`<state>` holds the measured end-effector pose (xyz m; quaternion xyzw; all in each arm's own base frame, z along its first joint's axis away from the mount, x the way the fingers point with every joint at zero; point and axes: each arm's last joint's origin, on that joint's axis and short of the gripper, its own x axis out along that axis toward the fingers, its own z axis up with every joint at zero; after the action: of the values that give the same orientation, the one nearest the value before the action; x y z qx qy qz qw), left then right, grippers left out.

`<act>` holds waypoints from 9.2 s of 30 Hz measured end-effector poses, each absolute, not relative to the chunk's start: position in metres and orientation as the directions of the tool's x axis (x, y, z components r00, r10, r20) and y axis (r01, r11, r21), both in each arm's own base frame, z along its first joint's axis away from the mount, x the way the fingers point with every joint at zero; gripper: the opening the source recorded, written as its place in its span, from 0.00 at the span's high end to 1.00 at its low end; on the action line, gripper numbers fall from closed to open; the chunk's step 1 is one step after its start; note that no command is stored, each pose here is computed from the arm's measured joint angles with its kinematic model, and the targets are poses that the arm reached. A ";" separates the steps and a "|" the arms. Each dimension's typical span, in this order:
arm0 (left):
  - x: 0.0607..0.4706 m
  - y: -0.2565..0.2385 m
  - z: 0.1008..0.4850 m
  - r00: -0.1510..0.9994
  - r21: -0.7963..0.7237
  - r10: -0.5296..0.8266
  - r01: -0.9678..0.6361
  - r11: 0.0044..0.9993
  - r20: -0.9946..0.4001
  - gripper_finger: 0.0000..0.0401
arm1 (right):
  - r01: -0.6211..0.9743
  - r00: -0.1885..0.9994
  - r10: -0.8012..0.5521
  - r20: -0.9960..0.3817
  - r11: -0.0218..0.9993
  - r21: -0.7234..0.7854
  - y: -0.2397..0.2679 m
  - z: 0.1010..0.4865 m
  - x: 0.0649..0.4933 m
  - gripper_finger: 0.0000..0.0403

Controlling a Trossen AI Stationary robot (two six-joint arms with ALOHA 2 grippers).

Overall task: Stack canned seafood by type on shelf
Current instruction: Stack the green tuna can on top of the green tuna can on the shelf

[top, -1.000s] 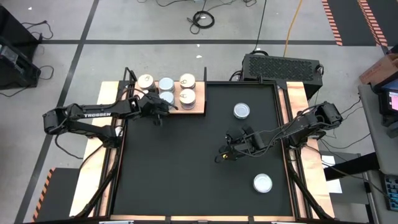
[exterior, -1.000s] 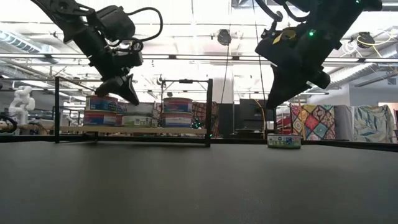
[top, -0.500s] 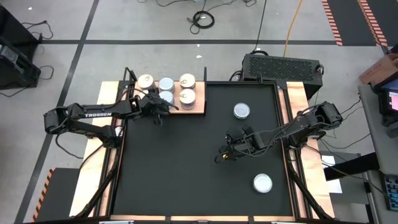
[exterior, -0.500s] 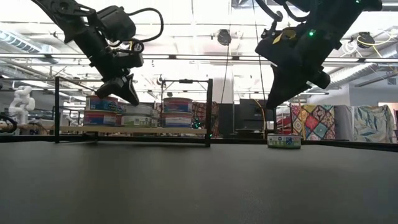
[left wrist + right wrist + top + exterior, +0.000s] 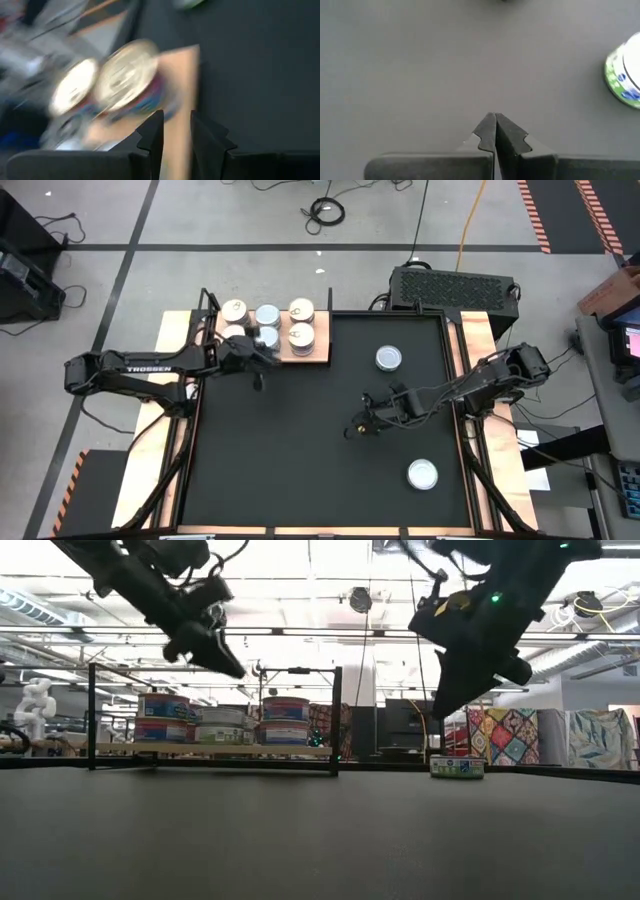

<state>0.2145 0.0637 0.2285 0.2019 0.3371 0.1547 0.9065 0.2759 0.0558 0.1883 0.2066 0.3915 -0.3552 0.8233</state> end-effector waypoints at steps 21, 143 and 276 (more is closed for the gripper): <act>0.265 0.004 0.206 0.878 0.398 -0.095 0.306 0.865 -0.469 0.75 | 0.922 -0.028 -0.525 -0.850 0.316 -0.225 -0.107 0.195 0.246 1.00; 0.335 0.030 0.126 0.819 0.651 -0.080 0.507 0.564 -0.568 0.75 | 0.727 0.536 -0.309 -0.786 0.641 0.244 -0.002 0.134 0.302 1.00; 0.200 0.174 0.227 0.517 0.610 0.593 -0.163 0.776 -0.617 0.97 | 0.574 0.620 -0.299 -0.726 0.803 0.159 0.032 0.165 0.292 1.00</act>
<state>0.2003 0.1740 0.2270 0.2466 0.4364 0.2264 0.8351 0.2918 0.0316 0.1652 0.1918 0.3586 -0.2483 0.8792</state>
